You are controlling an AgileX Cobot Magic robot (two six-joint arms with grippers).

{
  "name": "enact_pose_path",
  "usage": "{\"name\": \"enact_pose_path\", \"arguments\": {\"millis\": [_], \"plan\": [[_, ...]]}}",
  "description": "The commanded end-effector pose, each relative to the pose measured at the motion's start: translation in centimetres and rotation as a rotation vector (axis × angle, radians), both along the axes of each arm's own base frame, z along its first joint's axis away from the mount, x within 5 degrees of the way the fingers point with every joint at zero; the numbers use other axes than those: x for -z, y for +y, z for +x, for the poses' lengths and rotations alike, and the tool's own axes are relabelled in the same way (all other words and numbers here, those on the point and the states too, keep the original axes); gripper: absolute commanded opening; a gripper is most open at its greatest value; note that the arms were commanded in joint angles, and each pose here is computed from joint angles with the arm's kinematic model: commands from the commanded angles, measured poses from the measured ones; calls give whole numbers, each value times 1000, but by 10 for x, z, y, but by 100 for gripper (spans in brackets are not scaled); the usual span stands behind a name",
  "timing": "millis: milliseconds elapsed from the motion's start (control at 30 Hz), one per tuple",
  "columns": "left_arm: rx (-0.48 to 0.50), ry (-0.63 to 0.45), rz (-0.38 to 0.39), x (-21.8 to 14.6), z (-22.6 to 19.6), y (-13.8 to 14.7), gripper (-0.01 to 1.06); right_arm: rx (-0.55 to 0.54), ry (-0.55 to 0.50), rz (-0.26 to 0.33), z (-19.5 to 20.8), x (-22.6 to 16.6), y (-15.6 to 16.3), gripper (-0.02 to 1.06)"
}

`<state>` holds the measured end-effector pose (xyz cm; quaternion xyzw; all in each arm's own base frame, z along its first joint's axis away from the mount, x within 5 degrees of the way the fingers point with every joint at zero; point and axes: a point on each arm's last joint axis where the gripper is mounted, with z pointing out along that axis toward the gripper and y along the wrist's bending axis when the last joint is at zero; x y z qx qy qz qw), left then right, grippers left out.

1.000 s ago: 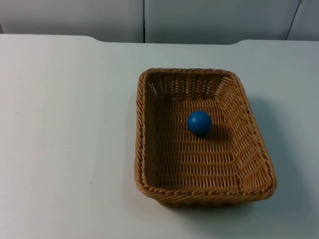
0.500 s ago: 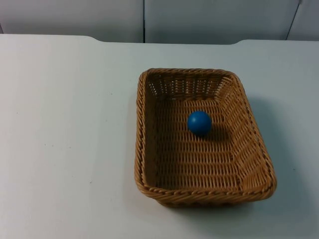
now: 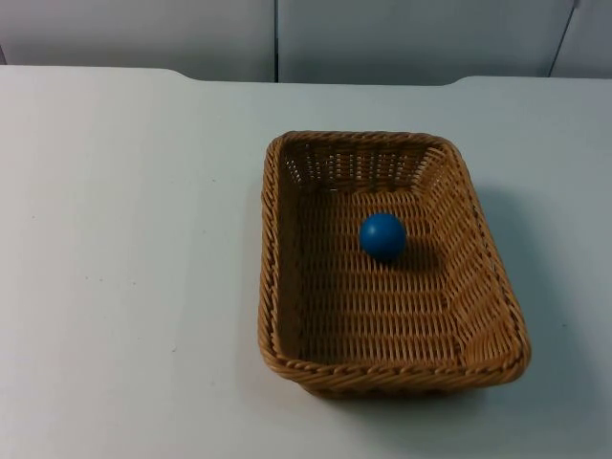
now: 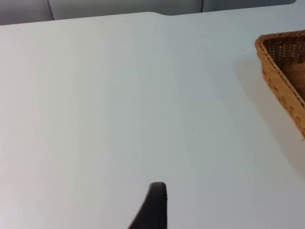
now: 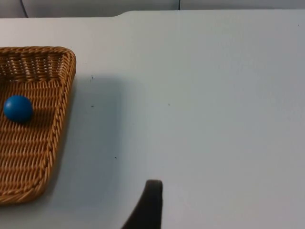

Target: Pick up the basket with the left hand and place the ball into the basket with the right hand.

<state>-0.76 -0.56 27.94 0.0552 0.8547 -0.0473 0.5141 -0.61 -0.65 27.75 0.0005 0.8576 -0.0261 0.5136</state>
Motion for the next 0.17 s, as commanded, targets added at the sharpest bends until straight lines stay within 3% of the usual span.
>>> {"name": "enact_pose_path", "arguments": {"millis": [0, 133], "plan": [[-28, -10, -9, 0, 0, -1, 80, 10, -10, -1, 0, -1, 0, 82], [-79, -10, -9, 0, 1, -1, 80, 10, -10, -1, 0, -1, 0, 82]]}}
